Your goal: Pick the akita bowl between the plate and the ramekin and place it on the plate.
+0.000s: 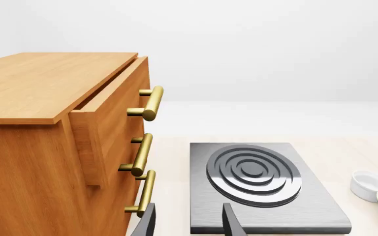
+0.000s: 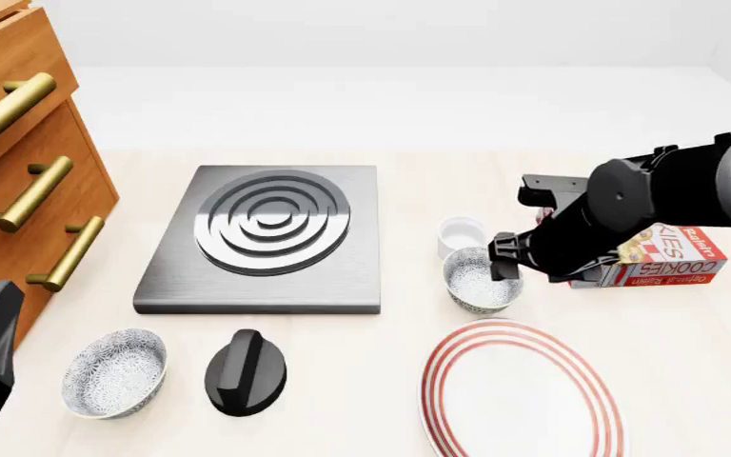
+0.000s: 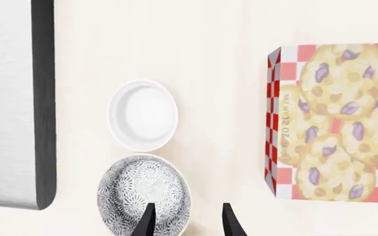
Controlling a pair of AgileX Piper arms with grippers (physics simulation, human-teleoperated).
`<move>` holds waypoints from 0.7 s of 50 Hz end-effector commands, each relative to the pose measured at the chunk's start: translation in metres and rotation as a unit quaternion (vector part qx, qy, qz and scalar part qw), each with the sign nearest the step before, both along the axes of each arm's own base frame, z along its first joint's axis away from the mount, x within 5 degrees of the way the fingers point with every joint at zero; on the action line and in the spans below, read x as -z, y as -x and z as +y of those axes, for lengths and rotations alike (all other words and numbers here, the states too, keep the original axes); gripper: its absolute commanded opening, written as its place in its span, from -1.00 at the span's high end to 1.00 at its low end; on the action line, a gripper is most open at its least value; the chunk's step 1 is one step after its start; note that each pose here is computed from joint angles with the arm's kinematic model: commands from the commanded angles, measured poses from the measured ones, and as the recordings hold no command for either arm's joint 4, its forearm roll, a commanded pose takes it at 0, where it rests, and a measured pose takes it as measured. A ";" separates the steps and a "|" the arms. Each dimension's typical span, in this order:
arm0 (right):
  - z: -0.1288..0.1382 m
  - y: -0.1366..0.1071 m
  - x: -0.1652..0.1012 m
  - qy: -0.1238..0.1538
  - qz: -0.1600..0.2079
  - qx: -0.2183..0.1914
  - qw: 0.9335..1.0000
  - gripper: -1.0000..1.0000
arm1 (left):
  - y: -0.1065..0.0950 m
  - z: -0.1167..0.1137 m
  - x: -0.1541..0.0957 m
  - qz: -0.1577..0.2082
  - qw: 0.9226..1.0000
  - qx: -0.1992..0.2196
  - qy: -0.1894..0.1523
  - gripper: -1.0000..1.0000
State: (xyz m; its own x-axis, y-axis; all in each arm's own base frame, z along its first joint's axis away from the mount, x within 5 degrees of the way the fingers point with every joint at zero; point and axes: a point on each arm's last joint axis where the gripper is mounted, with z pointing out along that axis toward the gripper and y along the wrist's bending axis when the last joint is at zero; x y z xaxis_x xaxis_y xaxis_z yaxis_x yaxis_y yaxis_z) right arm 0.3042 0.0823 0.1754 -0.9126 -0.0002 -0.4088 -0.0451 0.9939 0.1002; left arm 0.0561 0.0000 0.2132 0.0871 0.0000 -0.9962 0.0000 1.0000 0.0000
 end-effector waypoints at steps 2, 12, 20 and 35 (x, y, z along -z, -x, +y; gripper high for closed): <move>-0.002 -0.001 0.001 0.000 0.000 0.002 1.000 -1.00 | 0.000 0.000 0.000 0.000 1.000 0.000 0.000 -1.00; 0.003 -0.005 0.010 0.001 0.007 -0.001 1.000 -1.00 | 0.000 0.000 0.000 0.000 1.000 0.000 0.000 -1.00; 0.005 -0.010 0.013 0.001 0.008 -0.001 1.000 -1.00 | 0.000 0.000 0.000 0.000 1.000 0.000 0.000 -1.00; 0.009 -0.006 0.026 -0.001 0.013 0.000 1.000 -1.00 | 0.000 0.000 0.000 0.000 1.000 0.000 0.000 -1.00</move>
